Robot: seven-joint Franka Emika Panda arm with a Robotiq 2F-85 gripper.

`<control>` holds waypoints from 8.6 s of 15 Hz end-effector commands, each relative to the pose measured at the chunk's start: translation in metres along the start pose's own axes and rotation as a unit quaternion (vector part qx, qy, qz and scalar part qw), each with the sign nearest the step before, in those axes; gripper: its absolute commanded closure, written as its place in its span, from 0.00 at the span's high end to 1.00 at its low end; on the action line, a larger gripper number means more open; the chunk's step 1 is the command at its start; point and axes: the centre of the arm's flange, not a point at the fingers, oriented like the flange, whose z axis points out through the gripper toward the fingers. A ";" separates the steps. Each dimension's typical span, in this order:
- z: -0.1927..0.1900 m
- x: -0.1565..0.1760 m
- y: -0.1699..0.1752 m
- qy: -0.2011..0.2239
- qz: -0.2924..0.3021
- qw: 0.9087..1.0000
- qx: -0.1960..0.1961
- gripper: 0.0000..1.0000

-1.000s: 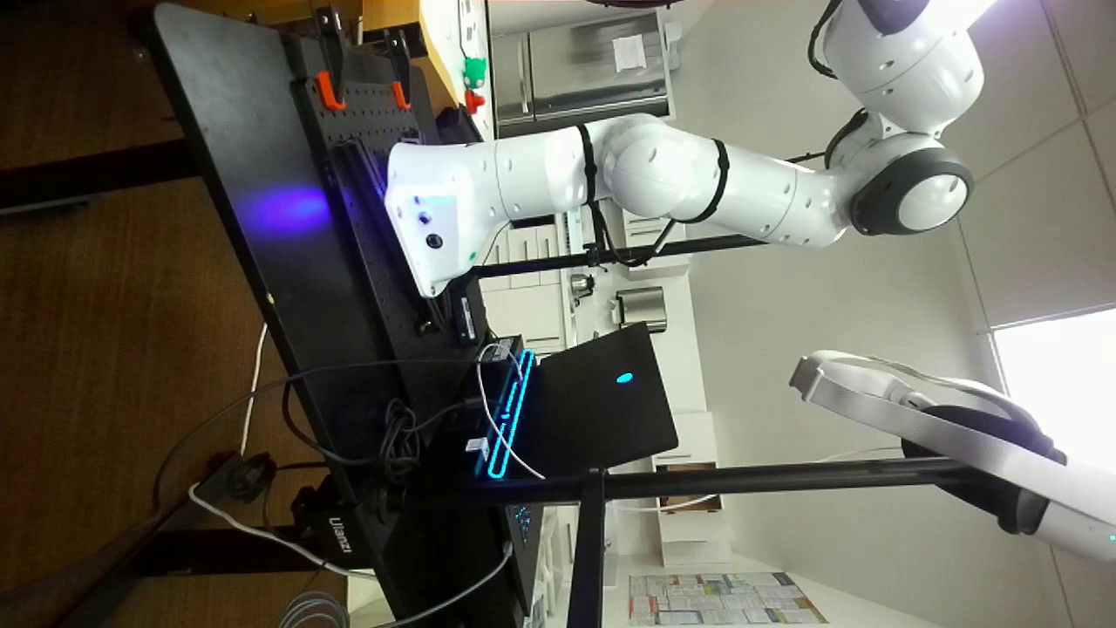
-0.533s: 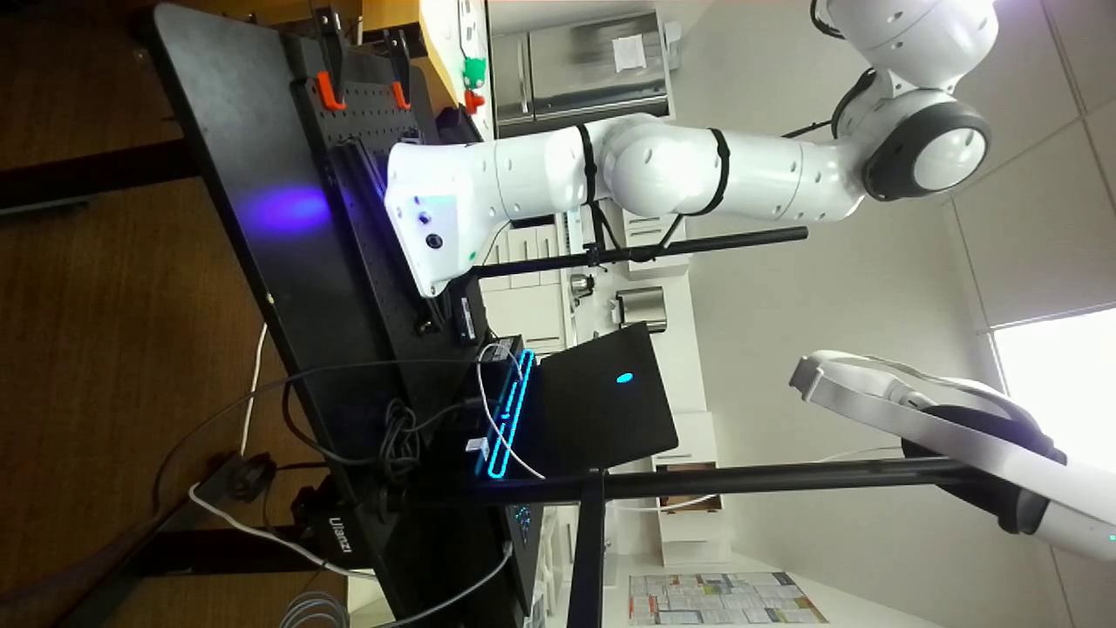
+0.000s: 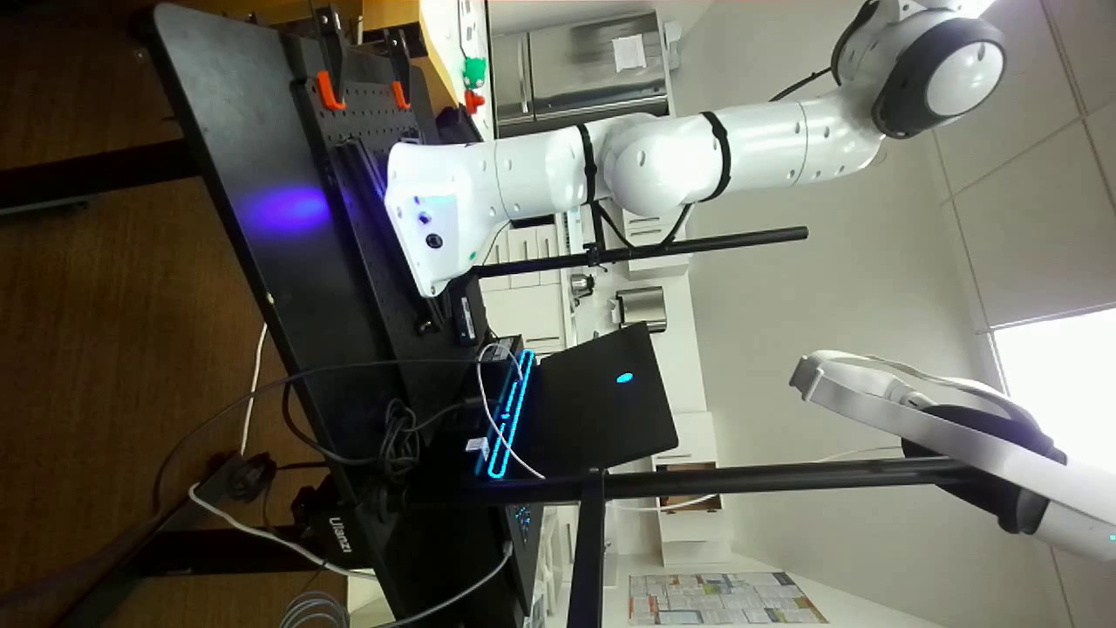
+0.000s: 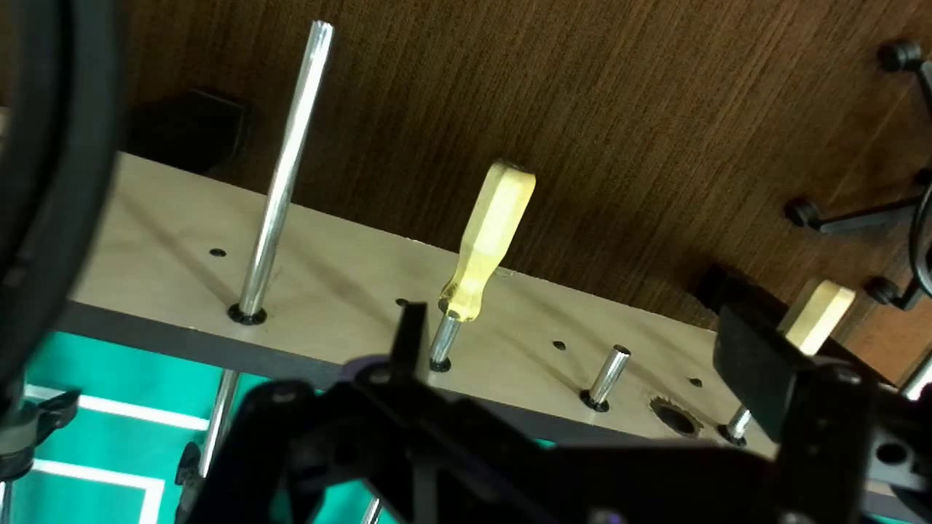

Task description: Move the throttle on the foosball table to the left

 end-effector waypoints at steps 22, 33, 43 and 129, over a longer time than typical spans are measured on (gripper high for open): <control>0.096 0.087 -0.009 -0.052 0.207 0.976 -0.048 1.00; 0.145 0.072 -0.005 -0.073 0.191 0.977 -0.056 1.00; 0.181 0.071 0.000 -0.050 0.228 0.971 -0.052 1.00; -0.044 -0.096 -0.030 -0.088 -0.065 0.994 -0.016 1.00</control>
